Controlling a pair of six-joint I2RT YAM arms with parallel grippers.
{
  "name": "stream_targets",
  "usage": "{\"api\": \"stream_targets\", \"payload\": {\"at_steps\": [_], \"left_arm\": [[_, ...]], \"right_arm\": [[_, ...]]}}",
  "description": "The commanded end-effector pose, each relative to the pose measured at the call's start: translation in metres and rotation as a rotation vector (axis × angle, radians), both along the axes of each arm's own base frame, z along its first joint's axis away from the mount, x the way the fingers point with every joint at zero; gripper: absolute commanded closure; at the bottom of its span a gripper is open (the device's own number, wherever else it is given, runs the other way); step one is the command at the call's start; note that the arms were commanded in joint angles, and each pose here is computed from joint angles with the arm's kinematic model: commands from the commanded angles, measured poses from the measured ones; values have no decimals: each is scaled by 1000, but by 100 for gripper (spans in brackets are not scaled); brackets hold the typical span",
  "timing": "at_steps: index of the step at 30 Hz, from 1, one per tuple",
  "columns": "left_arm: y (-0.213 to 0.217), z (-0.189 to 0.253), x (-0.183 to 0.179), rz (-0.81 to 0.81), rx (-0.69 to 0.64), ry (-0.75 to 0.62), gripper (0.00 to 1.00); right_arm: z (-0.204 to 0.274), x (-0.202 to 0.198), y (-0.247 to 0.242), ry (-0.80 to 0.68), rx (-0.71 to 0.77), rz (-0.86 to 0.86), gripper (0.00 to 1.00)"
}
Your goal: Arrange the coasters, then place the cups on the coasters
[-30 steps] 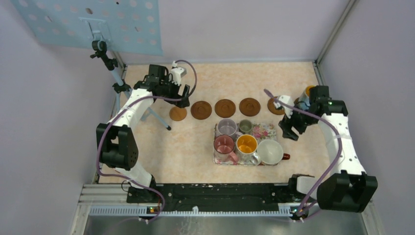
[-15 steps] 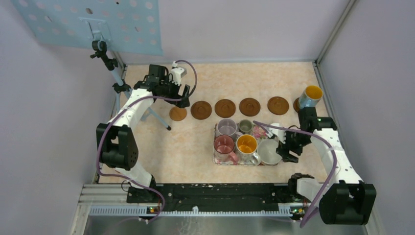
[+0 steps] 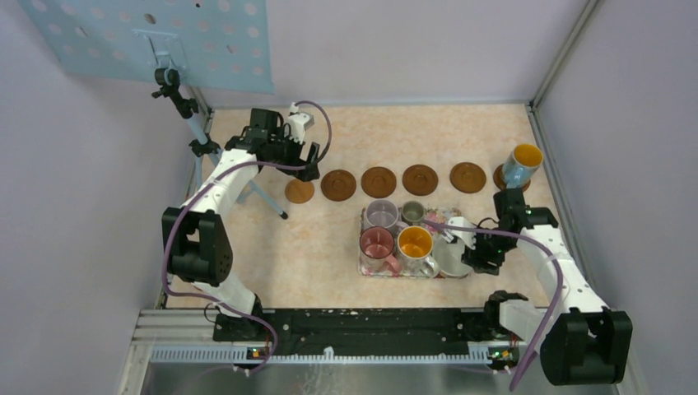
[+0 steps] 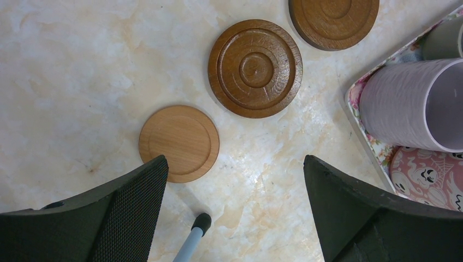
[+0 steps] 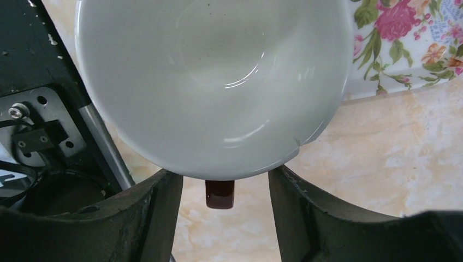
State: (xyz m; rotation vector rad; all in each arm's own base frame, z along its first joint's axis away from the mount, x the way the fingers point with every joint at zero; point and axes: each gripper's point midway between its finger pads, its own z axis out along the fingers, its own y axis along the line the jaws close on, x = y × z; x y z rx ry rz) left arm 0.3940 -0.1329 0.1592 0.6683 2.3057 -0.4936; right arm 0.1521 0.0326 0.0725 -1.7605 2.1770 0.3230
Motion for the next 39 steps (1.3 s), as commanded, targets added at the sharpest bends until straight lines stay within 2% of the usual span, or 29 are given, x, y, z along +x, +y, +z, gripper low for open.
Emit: {"api": "stream_targets", "payload": {"at_steps": [1,6,9,12,15,18,25,39], "left_arm": [[-3,4,7,-5,-18,-25,1],[-2,2,7,-11,-10,-26,1],[-2,0,7,-11,-8,-22,1],[-3,-1,8,-14,-10,-21,1],[-3,-2,8,-15,-11,-18,1],[-3,-4,8,-15,-10,-15,1],[-4,-3,11,-18,-14,-20,1],[-4,-2,13,-18,-13,-30,1]], "right_arm": [[-3,17,9,-94,43,8,43],[-7,21,12,-123,59,0,48],[-8,19,12,-114,61,-5,55],[-7,19,11,-111,58,-18,69],[-2,20,10,-113,54,-40,88],[10,22,12,-131,69,-48,100],[36,28,11,-221,75,-74,100],[92,76,13,-389,206,-383,100]]}}
